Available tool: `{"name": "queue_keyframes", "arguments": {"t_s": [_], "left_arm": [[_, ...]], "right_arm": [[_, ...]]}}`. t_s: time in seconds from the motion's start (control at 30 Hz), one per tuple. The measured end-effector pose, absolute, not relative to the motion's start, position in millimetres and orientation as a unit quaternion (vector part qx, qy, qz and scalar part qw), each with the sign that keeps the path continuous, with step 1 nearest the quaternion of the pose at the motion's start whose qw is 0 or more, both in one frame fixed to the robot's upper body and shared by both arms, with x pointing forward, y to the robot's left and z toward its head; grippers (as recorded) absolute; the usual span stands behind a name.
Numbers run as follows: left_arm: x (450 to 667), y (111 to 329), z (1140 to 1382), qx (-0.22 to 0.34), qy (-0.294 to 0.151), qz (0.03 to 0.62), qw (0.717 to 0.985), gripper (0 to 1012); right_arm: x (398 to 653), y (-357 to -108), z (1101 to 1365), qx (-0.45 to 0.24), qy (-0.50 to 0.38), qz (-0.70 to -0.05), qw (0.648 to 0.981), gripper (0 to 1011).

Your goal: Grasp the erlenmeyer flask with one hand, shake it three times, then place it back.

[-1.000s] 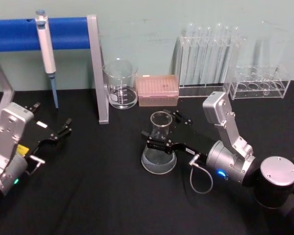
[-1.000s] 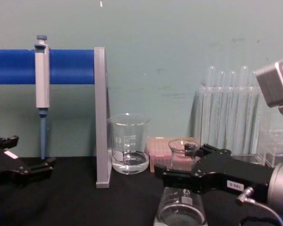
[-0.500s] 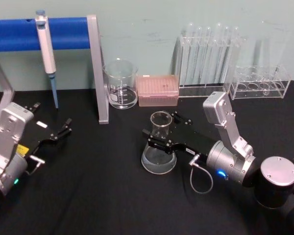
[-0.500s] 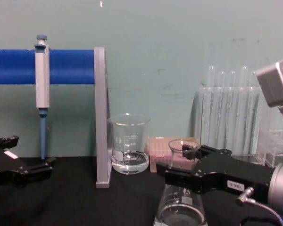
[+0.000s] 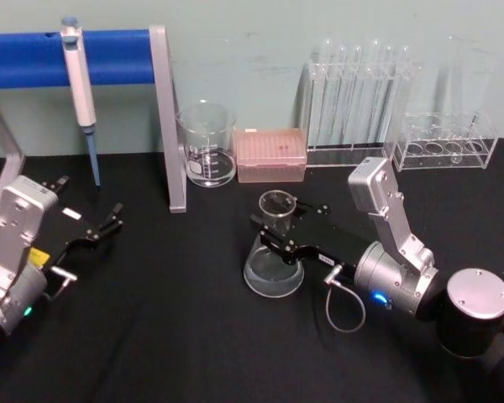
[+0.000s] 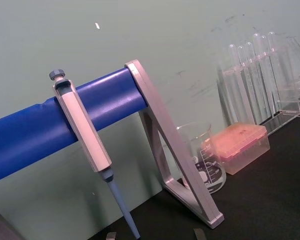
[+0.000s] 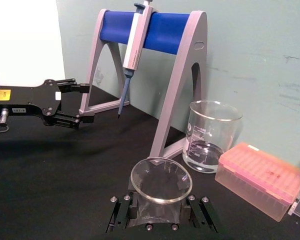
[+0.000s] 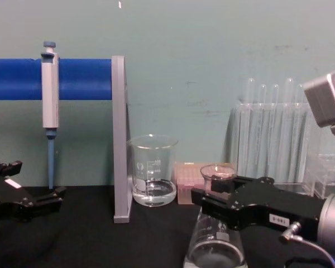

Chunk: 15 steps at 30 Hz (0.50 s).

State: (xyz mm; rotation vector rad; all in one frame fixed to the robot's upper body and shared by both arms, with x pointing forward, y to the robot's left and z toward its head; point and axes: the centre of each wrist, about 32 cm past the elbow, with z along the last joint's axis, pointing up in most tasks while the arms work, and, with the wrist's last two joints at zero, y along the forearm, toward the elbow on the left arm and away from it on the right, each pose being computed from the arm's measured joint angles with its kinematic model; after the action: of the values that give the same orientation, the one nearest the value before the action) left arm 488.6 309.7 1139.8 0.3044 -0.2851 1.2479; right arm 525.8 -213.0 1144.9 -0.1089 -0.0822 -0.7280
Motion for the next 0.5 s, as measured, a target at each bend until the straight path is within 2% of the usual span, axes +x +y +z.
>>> {"name": "queue_keyframes", "arguments": {"t_s": [0.5], "left_arm": [[488.6,309.7,1139.8,0.141,-0.132,0.58,0.791,1001]], "right_arm": [[525.4,-213.7,1144.5,-0.051,-0.038,-0.357,0.932,451]]}}
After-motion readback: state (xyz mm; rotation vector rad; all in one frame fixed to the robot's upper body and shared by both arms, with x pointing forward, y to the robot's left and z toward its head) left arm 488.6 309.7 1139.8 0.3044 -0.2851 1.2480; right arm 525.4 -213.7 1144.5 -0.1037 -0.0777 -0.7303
